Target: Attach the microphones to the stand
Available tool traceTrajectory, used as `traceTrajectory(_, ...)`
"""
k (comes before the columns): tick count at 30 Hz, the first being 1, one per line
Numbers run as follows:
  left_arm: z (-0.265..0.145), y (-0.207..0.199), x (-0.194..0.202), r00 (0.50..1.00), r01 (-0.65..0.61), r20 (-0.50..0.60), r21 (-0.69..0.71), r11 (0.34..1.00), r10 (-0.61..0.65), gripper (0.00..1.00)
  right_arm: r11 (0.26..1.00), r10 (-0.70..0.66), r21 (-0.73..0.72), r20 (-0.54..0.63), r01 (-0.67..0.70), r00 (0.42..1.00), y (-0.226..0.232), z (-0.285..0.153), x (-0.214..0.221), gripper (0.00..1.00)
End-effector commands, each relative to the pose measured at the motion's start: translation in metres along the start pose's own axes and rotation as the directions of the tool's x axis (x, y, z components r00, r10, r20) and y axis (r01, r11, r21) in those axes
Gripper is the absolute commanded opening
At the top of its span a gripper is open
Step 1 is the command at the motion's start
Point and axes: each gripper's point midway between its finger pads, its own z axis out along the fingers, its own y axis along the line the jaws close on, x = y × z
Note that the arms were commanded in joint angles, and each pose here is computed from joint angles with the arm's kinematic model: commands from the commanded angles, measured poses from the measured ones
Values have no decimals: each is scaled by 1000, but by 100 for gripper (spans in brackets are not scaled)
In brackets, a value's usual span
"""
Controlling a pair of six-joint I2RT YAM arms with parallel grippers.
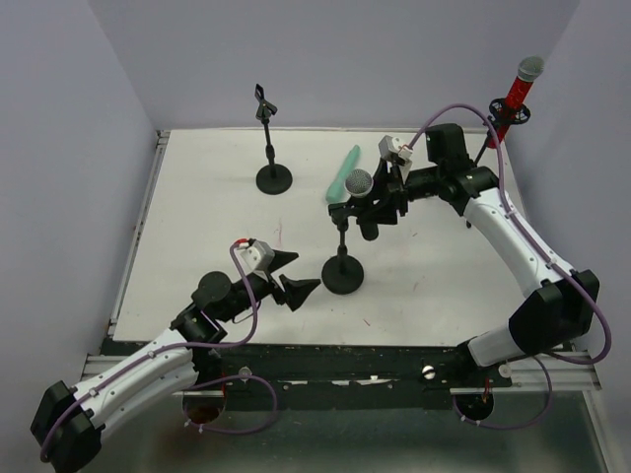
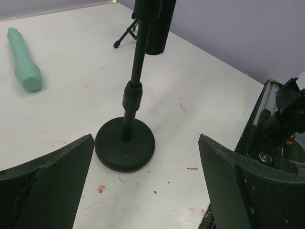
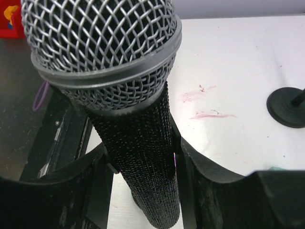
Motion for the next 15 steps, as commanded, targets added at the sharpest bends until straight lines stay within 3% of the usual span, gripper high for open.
traceTrajectory(1,-5,1,0,1000,8,6,-10,1000,-8,98,995,-87,56,3,87,996,-10,-6,-41,31)
traceTrajectory(9,-12,0,-2,1000,9,16,-17,1000,-8,98,891,-104,442,-29,106,994,-93,-37,-78,29)
traceTrajectory(15,-17,0,-3,1000,11,19,-22,1000,-11,98,715,-126,692,-18,103,992,-165,-75,-101,29)
